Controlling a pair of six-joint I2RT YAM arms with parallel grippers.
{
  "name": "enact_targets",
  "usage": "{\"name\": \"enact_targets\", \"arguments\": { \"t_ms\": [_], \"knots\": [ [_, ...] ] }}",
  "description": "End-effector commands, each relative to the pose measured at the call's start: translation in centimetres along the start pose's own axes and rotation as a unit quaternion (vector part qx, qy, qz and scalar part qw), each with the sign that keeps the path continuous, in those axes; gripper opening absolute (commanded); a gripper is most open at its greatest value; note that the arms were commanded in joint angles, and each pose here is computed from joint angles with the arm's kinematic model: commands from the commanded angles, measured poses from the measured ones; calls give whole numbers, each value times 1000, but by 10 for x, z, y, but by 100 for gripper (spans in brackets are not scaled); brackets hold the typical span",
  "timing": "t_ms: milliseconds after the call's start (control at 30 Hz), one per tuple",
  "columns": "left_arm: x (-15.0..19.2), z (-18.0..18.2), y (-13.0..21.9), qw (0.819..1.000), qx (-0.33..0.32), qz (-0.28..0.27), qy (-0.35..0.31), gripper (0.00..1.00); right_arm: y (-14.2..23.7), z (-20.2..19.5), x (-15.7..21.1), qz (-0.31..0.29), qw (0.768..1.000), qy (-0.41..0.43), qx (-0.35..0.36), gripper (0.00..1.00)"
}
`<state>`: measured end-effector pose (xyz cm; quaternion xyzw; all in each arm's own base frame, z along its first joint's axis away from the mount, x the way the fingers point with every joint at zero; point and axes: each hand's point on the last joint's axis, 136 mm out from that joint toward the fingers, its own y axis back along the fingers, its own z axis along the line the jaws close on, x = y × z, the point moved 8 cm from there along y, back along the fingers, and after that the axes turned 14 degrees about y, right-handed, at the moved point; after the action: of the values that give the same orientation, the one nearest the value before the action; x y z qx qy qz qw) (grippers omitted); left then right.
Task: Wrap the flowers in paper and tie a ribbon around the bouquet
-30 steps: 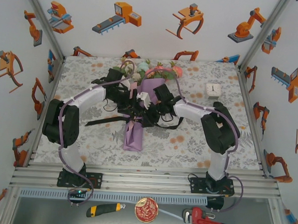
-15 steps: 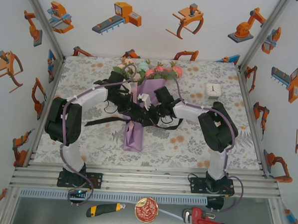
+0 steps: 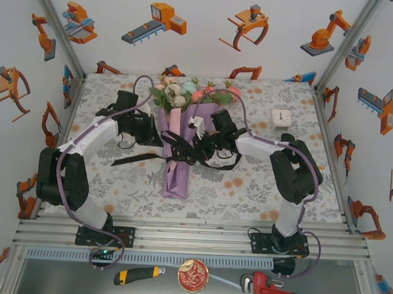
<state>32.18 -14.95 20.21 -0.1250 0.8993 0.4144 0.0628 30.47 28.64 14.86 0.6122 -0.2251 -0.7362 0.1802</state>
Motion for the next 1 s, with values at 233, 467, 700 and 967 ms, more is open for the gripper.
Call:
{"name": "enact_targets", "arguments": {
  "t_ms": [233,467,700,967],
  "knots": [
    [22,-53,-45,987,52,51,-146,66,-4,-9,-4,-39,999,-6,-7,40],
    [21,-48,-74,978,34,81,-191,69,-18,-12,8,-53,998,-30,-33,41],
    [31,-37,-83,968,18,138,-210,58,-21,-8,18,-53,996,-36,-64,38],
    [36,-30,-83,964,-3,149,-222,29,-22,-5,26,-38,996,-41,-71,37]
  ]
}}
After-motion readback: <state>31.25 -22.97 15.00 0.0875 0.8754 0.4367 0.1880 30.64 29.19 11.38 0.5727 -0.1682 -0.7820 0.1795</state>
